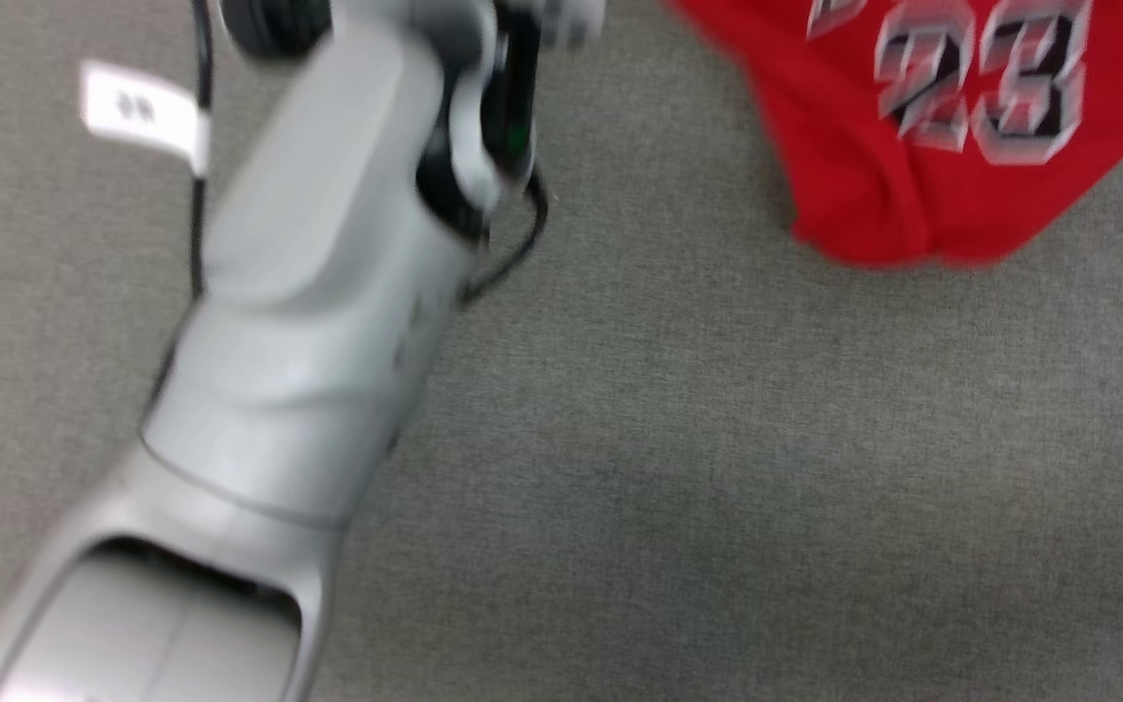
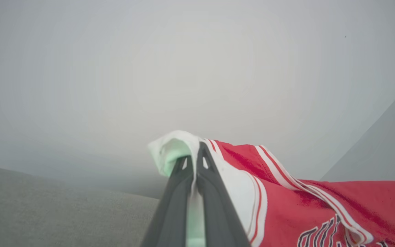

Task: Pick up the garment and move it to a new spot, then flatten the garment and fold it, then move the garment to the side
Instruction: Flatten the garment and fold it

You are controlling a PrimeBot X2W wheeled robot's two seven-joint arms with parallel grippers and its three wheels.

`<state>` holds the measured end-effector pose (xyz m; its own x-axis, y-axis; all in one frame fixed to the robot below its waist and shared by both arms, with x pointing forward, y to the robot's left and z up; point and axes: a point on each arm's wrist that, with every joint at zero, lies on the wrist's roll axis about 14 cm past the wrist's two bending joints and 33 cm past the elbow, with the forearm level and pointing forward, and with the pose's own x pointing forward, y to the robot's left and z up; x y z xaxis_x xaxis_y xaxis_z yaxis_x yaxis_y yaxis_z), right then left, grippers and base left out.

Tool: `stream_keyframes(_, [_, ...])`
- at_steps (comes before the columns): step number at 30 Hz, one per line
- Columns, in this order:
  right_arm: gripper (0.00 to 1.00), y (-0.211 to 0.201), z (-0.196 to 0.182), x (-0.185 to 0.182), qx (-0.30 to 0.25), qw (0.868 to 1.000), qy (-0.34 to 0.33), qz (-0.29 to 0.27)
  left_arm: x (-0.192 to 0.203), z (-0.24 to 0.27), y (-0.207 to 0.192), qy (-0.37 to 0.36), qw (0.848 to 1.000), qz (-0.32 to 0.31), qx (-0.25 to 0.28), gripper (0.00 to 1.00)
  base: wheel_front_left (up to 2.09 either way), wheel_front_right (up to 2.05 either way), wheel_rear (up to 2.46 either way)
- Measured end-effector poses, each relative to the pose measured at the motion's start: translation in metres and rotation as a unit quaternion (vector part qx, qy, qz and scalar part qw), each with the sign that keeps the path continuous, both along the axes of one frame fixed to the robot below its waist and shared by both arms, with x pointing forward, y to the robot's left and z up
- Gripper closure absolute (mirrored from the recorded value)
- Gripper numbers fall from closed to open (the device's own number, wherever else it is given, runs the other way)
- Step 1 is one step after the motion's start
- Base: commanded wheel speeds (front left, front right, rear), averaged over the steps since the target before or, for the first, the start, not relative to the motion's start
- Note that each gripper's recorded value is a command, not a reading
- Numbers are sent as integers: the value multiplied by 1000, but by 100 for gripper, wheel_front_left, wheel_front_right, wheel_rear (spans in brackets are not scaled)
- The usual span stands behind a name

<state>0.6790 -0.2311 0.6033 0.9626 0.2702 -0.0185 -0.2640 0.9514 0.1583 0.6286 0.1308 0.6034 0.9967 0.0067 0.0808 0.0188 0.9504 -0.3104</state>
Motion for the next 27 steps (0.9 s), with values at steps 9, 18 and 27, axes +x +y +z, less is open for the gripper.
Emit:
stream_keyframes(9, [100,-26,112,32,159,980,-108,-58,34,129,-8,-176,984,36,-7,100,0,0,0])
stream_keyframes(18, [100,-15,100,47,162,981,-88,-57,37,153,-18,-220,975,19,-4,100,0,0,0])
stream_keyframes(27, [100,-12,-13,35,124,991,34,-32,31,50,-26,-132,990,-31,-49,100,0,0,0])
